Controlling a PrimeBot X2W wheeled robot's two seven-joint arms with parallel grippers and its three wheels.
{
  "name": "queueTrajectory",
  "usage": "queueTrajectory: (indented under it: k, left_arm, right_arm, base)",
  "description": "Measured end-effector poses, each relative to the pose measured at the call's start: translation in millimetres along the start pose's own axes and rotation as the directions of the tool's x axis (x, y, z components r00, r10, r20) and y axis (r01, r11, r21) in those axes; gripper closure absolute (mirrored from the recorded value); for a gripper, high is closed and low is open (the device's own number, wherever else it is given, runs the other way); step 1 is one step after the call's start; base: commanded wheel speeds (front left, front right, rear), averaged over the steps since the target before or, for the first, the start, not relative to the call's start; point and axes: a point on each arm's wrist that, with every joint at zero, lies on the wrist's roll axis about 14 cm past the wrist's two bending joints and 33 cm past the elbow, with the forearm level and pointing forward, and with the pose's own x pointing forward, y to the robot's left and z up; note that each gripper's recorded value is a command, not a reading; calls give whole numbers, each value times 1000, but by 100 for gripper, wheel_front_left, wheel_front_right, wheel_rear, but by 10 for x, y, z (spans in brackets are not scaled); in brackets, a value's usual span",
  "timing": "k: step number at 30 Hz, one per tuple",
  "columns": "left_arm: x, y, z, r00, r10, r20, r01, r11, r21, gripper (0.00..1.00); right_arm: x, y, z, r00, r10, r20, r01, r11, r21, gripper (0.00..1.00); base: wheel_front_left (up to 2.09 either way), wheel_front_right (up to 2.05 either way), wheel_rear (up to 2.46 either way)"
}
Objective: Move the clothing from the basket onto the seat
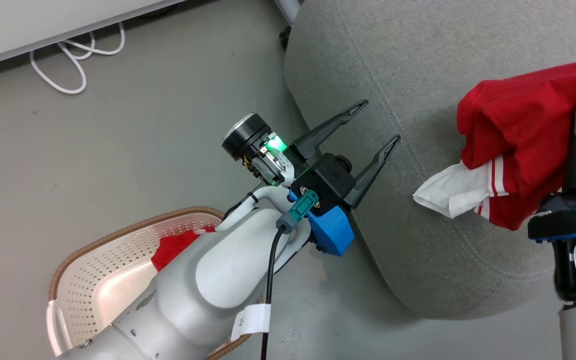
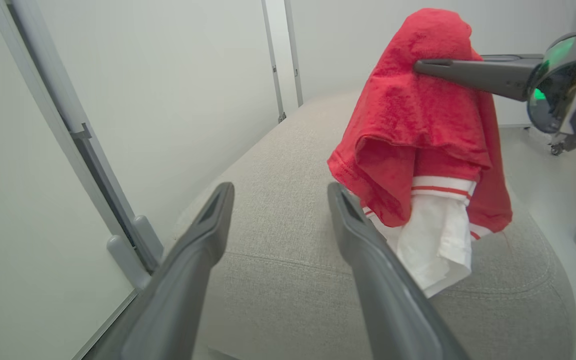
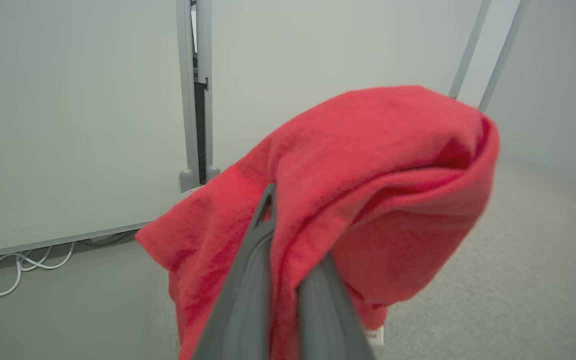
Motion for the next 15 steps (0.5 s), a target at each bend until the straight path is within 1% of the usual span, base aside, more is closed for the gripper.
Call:
queueTrajectory:
  k: [7,15]
  left_arm:
    - [93,-185,-82,998,-64,-1,64,998,-23,0]
    - [99,-225,-93,997,-75,-2,75,997,-31,0]
  right_arm:
    - [-217,-218,-111,996,-74,-41,73,997,-10,100]
    - [-312,-216,-199,994,-90,-68,91,996,7,100]
  base:
    - [0,0,0]
    - [0,0,0]
